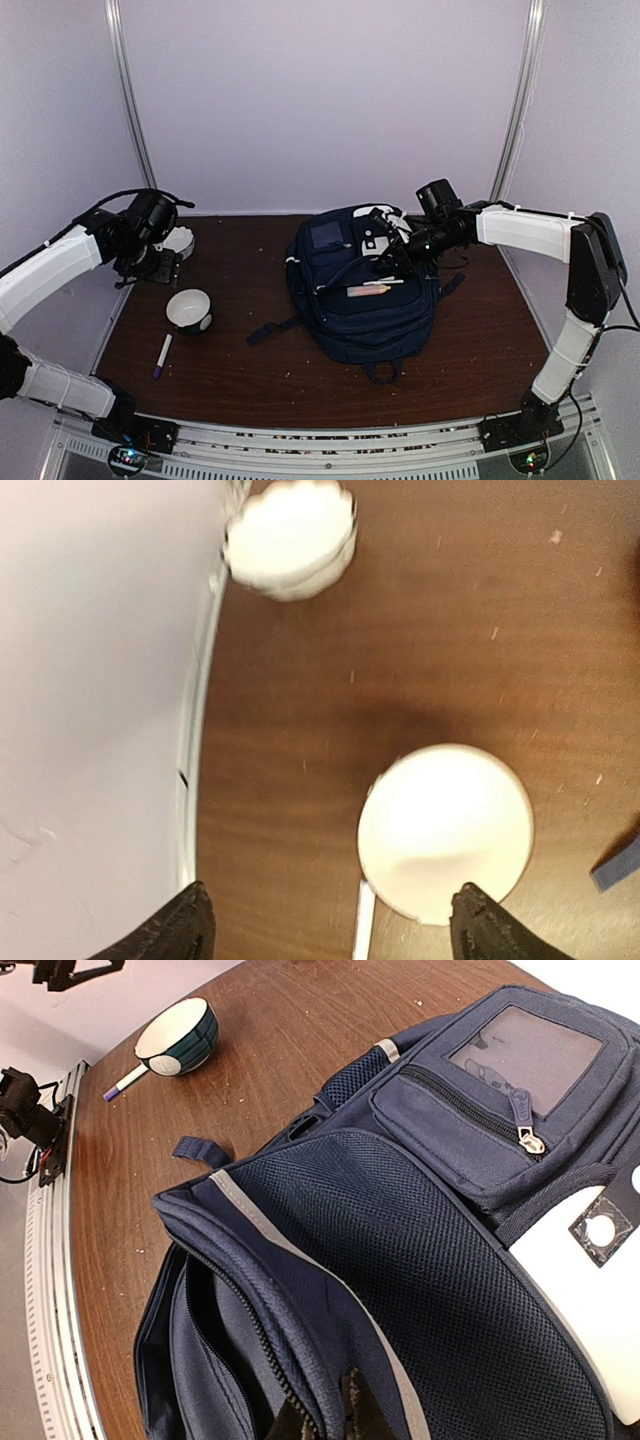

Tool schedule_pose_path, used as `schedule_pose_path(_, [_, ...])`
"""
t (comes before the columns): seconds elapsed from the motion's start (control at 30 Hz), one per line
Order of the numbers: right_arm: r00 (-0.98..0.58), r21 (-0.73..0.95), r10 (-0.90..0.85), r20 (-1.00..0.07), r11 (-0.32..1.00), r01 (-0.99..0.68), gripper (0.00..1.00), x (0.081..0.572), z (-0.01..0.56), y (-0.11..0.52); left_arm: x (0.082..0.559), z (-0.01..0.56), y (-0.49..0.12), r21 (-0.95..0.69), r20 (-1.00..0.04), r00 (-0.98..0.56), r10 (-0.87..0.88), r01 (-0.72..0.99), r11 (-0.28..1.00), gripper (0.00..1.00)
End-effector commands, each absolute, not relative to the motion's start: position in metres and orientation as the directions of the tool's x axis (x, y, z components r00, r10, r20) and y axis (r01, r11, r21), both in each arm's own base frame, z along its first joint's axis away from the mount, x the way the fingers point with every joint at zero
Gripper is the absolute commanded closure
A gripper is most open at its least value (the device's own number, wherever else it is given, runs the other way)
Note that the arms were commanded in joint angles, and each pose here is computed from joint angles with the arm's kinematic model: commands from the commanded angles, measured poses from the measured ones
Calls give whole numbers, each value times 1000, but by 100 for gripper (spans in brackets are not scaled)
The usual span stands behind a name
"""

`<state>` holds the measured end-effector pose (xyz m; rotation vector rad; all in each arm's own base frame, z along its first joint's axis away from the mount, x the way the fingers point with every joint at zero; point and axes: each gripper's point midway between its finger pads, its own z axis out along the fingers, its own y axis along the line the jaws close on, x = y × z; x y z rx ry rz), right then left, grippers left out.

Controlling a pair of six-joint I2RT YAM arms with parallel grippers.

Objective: Pack the student bag
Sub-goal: Pick up the pen at the corner of the board.

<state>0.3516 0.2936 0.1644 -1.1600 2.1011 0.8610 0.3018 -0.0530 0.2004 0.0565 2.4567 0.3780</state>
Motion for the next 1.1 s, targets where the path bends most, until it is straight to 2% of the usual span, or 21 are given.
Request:
schedule_pose_path(0.0, [-451,266,-473,-757,408,-874,93,356,175,298,268,159,-45,72,-434,-899,-53,-94,993,20])
schedule_pose_path(0.1, [-450,263,-476,-756,408,-874,93,356,174,298,251,147,-36,31,-374,-921,-111,-133,991,27])
schedule_pose_path(0.2, [-454,268,-475,-754,408,-873,93,356,173,299,236,136,-41,-26,-323,-937,-134,-132,991,45])
schedule_pose_path(0.23, [-457,271,-473,-753,410,-871,93,357,173,299,229,131,-45,-49,-289,-947,-139,-130,990,47])
schedule_pose_path(0.33, [-457,275,-468,-756,407,-871,93,356,176,299,203,109,-56,-101,-151,-976,-156,-141,985,46])
schedule_pose_path(0.4, [-456,274,-467,-758,408,-871,93,356,176,299,195,97,-55,-94,-117,-980,-158,-148,985,46])
schedule_pose_path(0.5, [-456,274,-468,-757,406,-872,93,356,176,299,195,87,-58,-113,-122,-978,-168,-155,981,46])
schedule_pose_path(0.63, [-460,278,-465,-757,408,-870,93,355,178,299,196,75,-59,-160,-159,-950,-270,-245,956,45])
schedule_pose_path(1.07, [-452,270,-465,-761,406,-873,93,355,180,298,204,45,-30,-45,-245,-891,-382,-383,923,36])
